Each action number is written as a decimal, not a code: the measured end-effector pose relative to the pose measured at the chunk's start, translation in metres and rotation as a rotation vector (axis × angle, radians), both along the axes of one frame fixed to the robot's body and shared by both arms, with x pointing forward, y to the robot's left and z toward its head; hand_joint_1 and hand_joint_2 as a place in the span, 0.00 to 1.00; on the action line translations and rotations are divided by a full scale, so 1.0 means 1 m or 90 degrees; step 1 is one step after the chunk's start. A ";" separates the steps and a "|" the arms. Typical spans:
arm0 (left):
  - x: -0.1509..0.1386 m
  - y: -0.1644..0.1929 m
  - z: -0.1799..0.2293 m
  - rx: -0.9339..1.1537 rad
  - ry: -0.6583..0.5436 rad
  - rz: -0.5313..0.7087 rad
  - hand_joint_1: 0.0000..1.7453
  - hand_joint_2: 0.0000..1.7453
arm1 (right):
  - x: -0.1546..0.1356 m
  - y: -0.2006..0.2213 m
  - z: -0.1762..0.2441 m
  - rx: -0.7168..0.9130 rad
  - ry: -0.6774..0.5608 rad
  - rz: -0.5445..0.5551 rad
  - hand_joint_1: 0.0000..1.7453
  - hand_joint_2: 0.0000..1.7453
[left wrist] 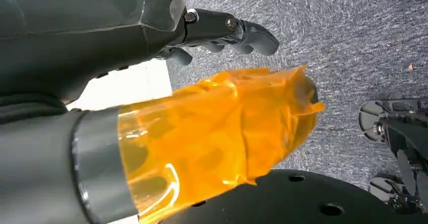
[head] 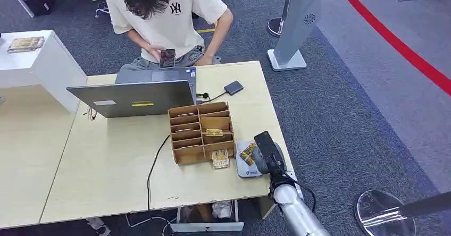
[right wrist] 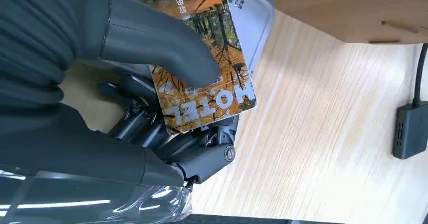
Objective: Pass the card to the sensor for recognition and then transmit it.
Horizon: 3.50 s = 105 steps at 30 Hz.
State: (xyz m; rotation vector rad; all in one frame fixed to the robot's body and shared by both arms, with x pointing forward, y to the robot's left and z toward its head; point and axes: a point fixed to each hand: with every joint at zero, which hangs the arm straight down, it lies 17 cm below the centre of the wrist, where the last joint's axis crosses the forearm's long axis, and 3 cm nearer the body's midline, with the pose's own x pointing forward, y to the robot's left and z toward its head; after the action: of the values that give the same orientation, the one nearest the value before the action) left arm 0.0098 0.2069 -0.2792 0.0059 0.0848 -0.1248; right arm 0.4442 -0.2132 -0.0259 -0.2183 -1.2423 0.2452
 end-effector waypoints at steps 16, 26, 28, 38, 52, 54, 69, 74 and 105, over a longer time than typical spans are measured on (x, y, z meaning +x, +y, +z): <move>0.000 -0.003 0.000 -0.003 0.001 0.007 0.00 0.00 | 0.000 0.000 0.001 0.006 -0.006 -0.003 1.00 1.00; -0.001 -0.006 0.001 -0.007 0.002 0.012 0.00 0.00 | 0.000 0.000 0.001 -0.001 -0.007 0.000 1.00 1.00; -0.001 -0.006 0.001 -0.008 0.002 0.014 0.00 0.00 | 0.000 0.000 0.001 -0.002 -0.007 0.000 1.00 1.00; -0.001 -0.007 0.001 -0.010 0.003 0.020 0.00 0.00 | 0.000 0.001 0.001 -0.002 -0.007 0.001 1.00 1.00; -0.001 -0.007 0.001 -0.010 0.003 0.022 0.00 0.00 | 0.000 0.001 0.000 -0.001 -0.007 0.001 1.00 1.00; -0.001 -0.007 0.001 -0.010 0.003 0.022 0.00 0.00 | 0.000 0.001 0.000 -0.001 -0.007 0.001 1.00 1.00; -0.001 -0.008 0.001 -0.011 0.003 0.022 0.00 0.00 | 0.000 0.001 0.000 -0.001 -0.007 0.001 1.00 1.00; -0.001 -0.008 0.001 -0.011 0.003 0.022 0.00 0.00 | 0.000 0.001 0.001 -0.001 -0.007 0.001 1.00 1.00; -0.001 -0.009 0.001 -0.013 0.004 0.025 0.00 0.00 | 0.001 0.005 0.000 0.002 -0.007 0.009 1.00 1.00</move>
State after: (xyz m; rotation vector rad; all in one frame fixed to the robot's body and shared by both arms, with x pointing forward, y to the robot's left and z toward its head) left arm 0.0089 0.1977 -0.2781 -0.0160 0.0893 -0.0856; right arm 0.4448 -0.2085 -0.0258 -0.2088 -1.2559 0.2541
